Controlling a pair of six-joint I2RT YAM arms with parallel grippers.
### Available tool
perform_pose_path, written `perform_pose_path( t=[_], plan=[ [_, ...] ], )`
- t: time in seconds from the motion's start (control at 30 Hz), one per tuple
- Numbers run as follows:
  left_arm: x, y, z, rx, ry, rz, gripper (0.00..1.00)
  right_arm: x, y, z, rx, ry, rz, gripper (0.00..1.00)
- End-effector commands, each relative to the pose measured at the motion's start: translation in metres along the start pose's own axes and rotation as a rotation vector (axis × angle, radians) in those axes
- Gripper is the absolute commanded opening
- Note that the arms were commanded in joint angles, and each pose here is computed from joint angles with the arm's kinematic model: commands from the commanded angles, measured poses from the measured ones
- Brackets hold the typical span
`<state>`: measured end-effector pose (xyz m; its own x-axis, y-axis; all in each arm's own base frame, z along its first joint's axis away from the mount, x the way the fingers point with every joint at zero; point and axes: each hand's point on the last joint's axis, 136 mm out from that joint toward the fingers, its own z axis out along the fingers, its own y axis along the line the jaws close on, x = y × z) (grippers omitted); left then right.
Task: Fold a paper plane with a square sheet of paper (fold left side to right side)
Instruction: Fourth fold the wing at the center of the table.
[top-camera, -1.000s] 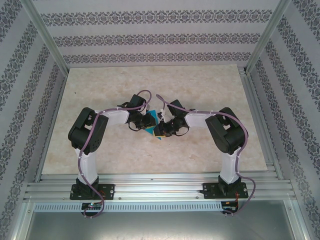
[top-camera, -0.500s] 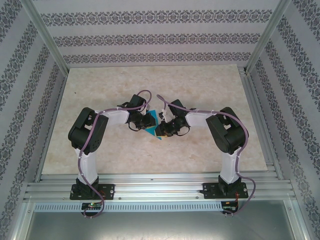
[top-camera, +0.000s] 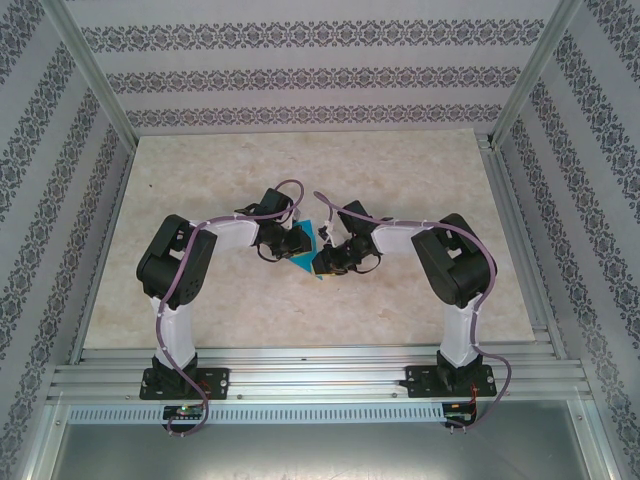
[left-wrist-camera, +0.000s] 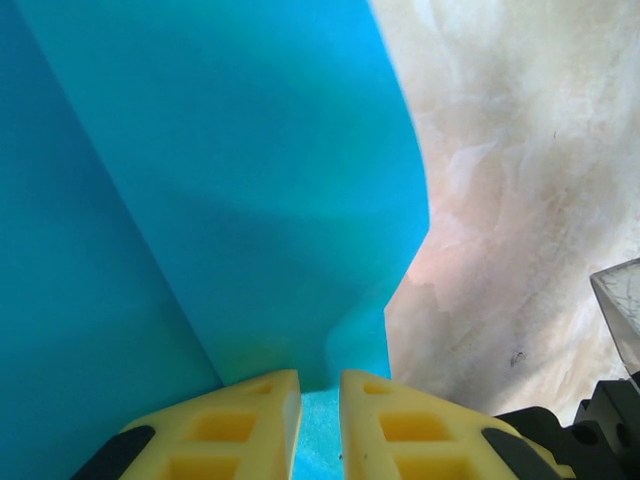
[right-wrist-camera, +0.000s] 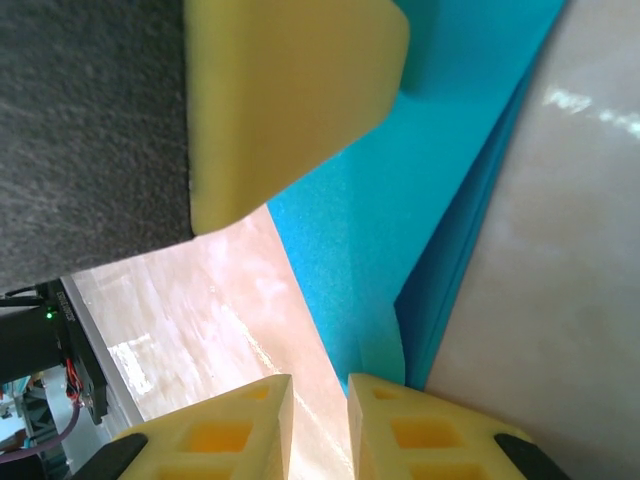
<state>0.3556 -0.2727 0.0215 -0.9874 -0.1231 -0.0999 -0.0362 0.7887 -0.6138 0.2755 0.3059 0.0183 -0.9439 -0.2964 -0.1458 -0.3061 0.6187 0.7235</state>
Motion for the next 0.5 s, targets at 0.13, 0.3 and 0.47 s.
perform_pose_path(
  t=[0.13, 0.3, 0.47],
  plan=[
    [0.005, 0.035, 0.007, -0.145, 0.008, -0.020, 0.21, 0.069, -0.027, 0.005, 0.081, 0.170, 0.110, 0.20],
    [0.005, 0.035, 0.006, -0.144, 0.006, -0.021, 0.21, 0.086, -0.030, 0.002, 0.091, 0.205, 0.130, 0.17],
    [0.006, 0.033, 0.007, -0.133, 0.007, -0.023, 0.21, 0.051, -0.005, -0.022, 0.069, 0.078, 0.053, 0.18]
  ],
)
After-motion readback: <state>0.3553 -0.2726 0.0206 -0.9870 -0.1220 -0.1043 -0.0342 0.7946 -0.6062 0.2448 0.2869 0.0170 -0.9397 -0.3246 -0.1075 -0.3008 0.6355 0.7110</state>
